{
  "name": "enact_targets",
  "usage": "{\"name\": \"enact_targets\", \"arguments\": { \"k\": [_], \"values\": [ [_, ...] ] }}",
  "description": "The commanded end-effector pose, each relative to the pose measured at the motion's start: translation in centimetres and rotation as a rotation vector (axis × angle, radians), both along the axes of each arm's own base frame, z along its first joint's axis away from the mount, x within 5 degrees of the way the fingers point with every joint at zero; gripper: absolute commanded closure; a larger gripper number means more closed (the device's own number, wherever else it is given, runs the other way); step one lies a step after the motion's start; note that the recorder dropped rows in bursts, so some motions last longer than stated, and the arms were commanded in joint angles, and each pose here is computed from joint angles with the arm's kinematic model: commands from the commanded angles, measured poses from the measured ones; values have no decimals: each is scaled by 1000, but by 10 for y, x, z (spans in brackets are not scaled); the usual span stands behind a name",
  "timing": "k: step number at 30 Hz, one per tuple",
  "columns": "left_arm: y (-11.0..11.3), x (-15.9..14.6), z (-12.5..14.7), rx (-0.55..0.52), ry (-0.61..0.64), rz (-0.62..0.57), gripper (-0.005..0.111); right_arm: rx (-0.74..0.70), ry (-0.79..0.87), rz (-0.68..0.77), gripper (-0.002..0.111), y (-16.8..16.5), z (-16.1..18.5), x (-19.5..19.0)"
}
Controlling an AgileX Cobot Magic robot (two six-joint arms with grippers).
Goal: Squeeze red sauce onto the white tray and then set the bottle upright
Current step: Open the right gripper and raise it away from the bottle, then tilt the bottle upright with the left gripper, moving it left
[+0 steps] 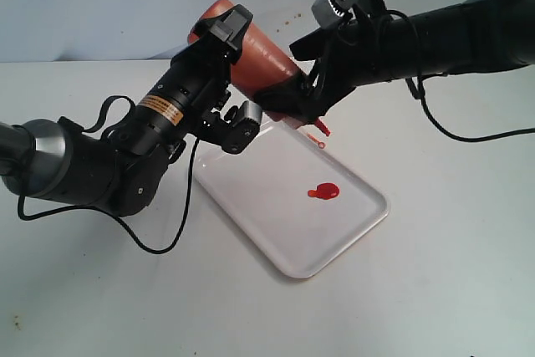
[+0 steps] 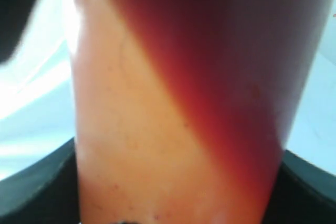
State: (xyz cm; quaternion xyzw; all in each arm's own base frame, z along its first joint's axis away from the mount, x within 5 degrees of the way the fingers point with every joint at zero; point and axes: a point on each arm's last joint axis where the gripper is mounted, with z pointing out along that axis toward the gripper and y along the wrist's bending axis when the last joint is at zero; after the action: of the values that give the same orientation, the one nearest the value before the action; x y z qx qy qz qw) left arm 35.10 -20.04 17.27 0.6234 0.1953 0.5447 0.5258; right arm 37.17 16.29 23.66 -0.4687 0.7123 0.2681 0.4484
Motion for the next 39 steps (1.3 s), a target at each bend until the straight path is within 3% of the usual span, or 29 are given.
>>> {"name": "enact_targets", "arguments": {
  "k": [1,6,8,10,12,14,16,24,36,39],
  "values": [
    [2,-1,13,-57,-50,13,107,-29,-33,5,5,-9,18,-5],
    [2,-1,13,-58,-49,15,107,1,1,-83,5,-23,23,0],
    [2,-1,13,-60,-48,18,107,6,15,-151,9,-34,23,6],
    [4,0,13,-69,-43,34,107,18,30,-191,23,-43,23,9],
    [6,1,12,-80,-37,55,107,23,33,-223,43,-48,24,12],
    [7,1,12,-87,-33,67,107,22,32,-225,83,-48,23,12],
    [7,1,12,-89,-31,72,107,25,37,-231,108,-48,23,12],
    [13,3,12,-124,-20,132,107,-37,6,-434,108,-63,17,23],
    [28,-16,-15,-219,130,151,107,-53,-9,-512,108,-68,17,28],
    [37,-22,-24,-293,197,202,107,-50,-6,-514,108,-68,17,28]
  ]
}}
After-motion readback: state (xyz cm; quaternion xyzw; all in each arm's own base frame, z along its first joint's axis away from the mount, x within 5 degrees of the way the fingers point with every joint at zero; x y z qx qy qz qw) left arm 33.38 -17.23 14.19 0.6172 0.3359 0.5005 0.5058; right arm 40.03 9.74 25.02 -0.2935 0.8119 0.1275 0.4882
